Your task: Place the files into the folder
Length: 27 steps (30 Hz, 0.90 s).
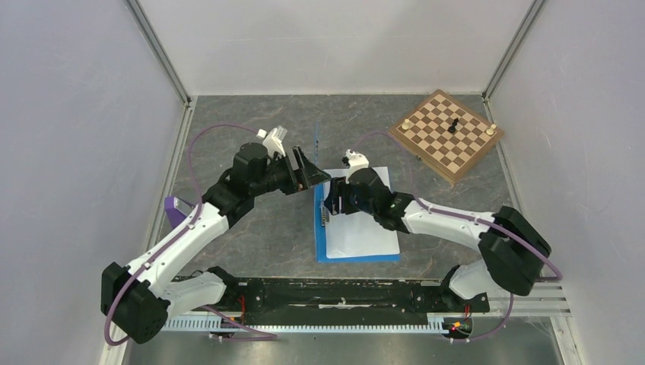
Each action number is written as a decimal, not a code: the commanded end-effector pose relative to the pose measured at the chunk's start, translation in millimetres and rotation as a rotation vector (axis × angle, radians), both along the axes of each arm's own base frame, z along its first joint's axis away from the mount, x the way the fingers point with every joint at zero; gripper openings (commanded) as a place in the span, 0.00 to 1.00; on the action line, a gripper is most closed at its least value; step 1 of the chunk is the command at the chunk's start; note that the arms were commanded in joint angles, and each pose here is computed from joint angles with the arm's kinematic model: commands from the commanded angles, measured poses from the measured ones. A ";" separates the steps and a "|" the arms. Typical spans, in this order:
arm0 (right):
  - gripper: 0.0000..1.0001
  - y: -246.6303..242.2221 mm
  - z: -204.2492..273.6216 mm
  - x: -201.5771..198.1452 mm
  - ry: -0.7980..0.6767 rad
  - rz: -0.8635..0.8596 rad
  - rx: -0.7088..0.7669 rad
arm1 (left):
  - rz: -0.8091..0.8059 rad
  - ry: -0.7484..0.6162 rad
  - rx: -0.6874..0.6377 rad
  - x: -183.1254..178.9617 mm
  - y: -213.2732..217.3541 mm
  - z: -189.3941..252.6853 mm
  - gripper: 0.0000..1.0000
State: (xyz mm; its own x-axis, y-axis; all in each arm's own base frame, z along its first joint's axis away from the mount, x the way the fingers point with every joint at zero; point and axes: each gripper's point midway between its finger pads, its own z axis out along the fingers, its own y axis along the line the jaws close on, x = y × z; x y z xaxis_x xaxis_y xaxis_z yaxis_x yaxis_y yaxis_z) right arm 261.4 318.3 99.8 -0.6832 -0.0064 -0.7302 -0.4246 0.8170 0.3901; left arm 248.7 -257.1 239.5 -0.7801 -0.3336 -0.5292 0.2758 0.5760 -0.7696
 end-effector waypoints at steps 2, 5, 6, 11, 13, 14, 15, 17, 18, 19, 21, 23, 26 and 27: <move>0.65 -56.2 12.3 9.5 -0.085 -0.139 -0.136 | -0.050 -0.088 0.004 3.6 -18.6 21.3 0.83; 0.70 -88.3 27.5 12.9 -0.129 -0.220 -0.165 | -0.066 -0.084 0.014 2.4 -27.9 19.2 0.83; 0.72 -99.0 35.3 13.6 -0.150 -0.249 -0.172 | -0.070 -0.086 0.014 2.2 -30.5 19.4 0.83; 0.78 -133.0 74.0 15.8 -0.240 -0.338 -0.187 | -0.095 -0.086 0.013 1.6 -44.4 17.0 0.83; 0.78 -136.5 84.2 14.4 -0.254 -0.343 -0.183 | -0.111 -0.085 0.012 0.6 -51.3 15.8 0.83; 0.79 -136.8 87.2 13.6 -0.257 -0.341 -0.179 | -0.114 -0.085 0.015 1.6 -54.1 14.2 0.83; 0.79 -137.5 89.9 12.8 -0.260 -0.341 -0.175 | -0.119 -0.082 0.018 2.4 -57.2 11.6 0.83; 0.79 -137.8 92.2 11.2 -0.263 -0.336 -0.168 | -0.131 -0.070 0.012 3.3 -63.7 7.8 0.83; 0.79 -138.4 92.5 10.8 -0.263 -0.338 -0.166 | -0.137 -0.066 0.009 3.7 -66.7 6.4 0.84; 0.79 -138.9 92.5 10.2 -0.262 -0.339 -0.167 | -0.144 -0.060 0.004 4.0 -70.7 4.6 0.84; 0.79 -142.6 96.7 10.0 -0.270 -0.351 -0.170 | -0.160 -0.050 0.002 4.2 -78.3 1.1 0.84; 0.79 -151.2 104.3 9.9 -0.286 -0.378 -0.189 | -0.183 -0.043 0.002 2.5 -87.2 0.3 0.84; 0.81 -170.3 125.4 9.7 -0.336 -0.445 -0.211 | -0.182 -0.047 0.028 4.2 -96.6 -2.1 0.84; 0.82 -176.5 131.8 9.3 -0.352 -0.466 -0.218 | -0.176 -0.043 0.040 5.6 -98.4 -5.9 0.84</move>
State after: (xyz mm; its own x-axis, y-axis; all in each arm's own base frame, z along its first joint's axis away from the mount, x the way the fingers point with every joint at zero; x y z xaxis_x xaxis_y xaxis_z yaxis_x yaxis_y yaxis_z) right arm 264.3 166.9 177.4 -0.4914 0.0141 -0.8708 -0.1647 0.9803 0.1088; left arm 246.0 -339.4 214.3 -0.8404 -0.1696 -0.5148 0.3468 0.5617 -0.7511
